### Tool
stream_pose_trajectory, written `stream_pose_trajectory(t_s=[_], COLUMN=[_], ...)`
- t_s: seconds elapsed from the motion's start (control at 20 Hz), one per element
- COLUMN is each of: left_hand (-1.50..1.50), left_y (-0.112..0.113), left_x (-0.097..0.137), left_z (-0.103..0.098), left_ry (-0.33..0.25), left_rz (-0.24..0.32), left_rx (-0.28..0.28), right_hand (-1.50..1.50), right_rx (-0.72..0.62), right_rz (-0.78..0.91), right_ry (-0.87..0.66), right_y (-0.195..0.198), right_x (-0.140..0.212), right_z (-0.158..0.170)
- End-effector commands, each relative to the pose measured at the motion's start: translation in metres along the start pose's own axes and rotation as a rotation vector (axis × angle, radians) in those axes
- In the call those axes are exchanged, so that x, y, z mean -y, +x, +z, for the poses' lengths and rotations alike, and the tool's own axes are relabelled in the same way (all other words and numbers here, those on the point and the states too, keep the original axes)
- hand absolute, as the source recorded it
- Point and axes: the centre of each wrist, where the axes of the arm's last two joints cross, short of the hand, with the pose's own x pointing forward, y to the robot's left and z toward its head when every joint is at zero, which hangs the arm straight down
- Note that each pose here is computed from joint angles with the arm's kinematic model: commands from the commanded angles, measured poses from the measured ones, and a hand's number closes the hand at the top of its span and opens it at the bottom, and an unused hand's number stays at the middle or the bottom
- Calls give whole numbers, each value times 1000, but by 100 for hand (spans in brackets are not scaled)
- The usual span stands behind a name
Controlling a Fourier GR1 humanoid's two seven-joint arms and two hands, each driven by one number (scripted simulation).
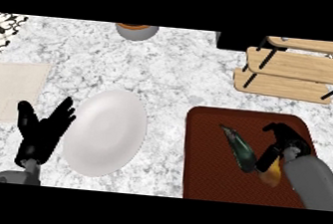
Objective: Pick the pear from the tray and place it in the tiered shelf
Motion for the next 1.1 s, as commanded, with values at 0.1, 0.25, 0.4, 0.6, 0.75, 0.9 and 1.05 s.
stream_pose_trajectory(t_s=[0.1, 0.25, 0.4, 0.6, 0.75, 0.9, 1.05], left_hand=[0, 0, 0, 0, 0, 0, 0], left_y=[10, -9, -5, 1, -14, -3, -12], left_x=[-1, -1, -7, -9, 1, -11, 8], left_z=[0, 2, 4, 3, 8, 9, 11], left_ry=[-8, 17, 27, 41, 56, 31, 18], left_rz=[2, 6, 7, 13, 24, 14, 14], left_rx=[-2, -2, -13, -8, -17, -22, -7], right_hand=[150, 150, 150, 150, 150, 150, 150], right_rx=[345, 658, 845, 958, 972, 944, 891], right_rz=[26, 50, -56, -117, -122, -206, -216], right_ry=[-72, -151, -249, -426, -551, -666, -722], right_y=[24, 38, 38, 21, 10, -9, -28], right_x=[-4, -4, 7, 25, 58, 85, 108], right_z=[30, 58, 84, 129, 181, 205, 232])
